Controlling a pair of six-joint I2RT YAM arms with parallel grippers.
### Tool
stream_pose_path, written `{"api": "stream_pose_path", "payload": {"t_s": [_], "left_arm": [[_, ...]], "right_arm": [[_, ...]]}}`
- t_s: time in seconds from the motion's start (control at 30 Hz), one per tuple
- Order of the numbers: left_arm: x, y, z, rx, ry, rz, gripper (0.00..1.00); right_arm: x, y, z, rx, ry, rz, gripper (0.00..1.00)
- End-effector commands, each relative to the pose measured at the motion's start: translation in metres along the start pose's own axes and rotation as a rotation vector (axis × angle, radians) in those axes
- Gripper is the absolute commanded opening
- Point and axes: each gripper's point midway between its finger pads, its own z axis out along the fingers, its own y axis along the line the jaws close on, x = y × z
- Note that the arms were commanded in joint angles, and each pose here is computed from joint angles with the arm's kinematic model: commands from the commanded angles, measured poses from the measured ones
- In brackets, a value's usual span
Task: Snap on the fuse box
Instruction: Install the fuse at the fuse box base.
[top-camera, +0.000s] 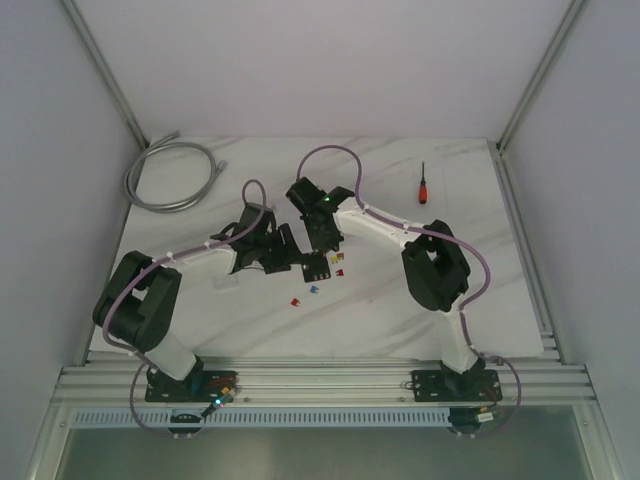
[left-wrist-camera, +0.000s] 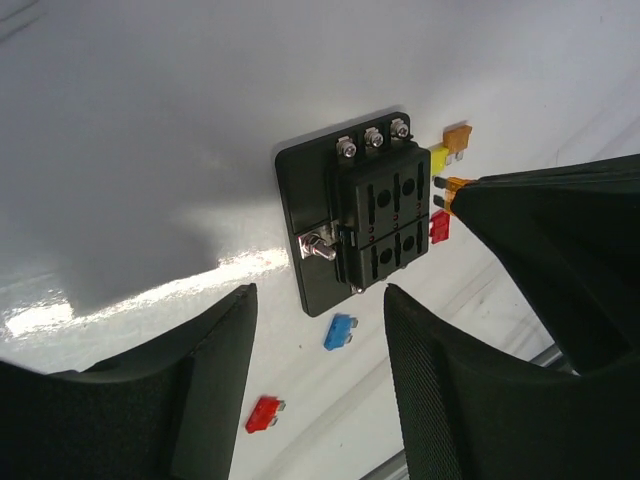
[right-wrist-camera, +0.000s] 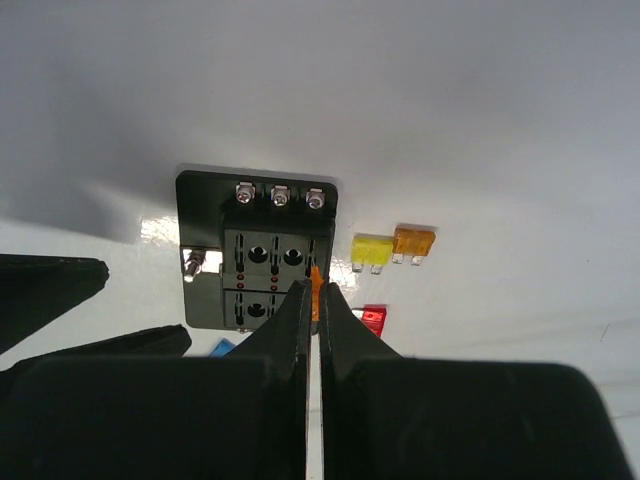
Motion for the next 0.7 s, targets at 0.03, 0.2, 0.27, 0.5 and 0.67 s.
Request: {"api": "stream_pose_path", "payload": {"t_s": [0.03,0.2,0.27,0.5,0.67], "left_arm": [[-0.003,-0.011,0.007,0.034,0.007,-0.018,0.60],[-0.002,-0.010,0.012,0.036,0.018,-0.031,0.55],[-0.001,-0.011,0.013,0.041,0.022,-0.034,0.53],[0.002,-0.010,0.017,0.039,0.034,-0.049,0.49],[0.005,-0.010,0.018,0.040,0.043,-0.057,0.47]], "right_arm": [[0.008,0.000,0.010,0.026,0.024,-0.012,0.00],[0.008,0.001,0.012,0.022,0.023,-0.011,0.00],[0.009,0.001,0.013,0.022,0.022,-0.011,0.00],[0.016,-0.002,0.018,0.037,0.029,-0.008,0.00],[0.017,-0.003,0.019,0.050,0.021,-0.002,0.00]]}}
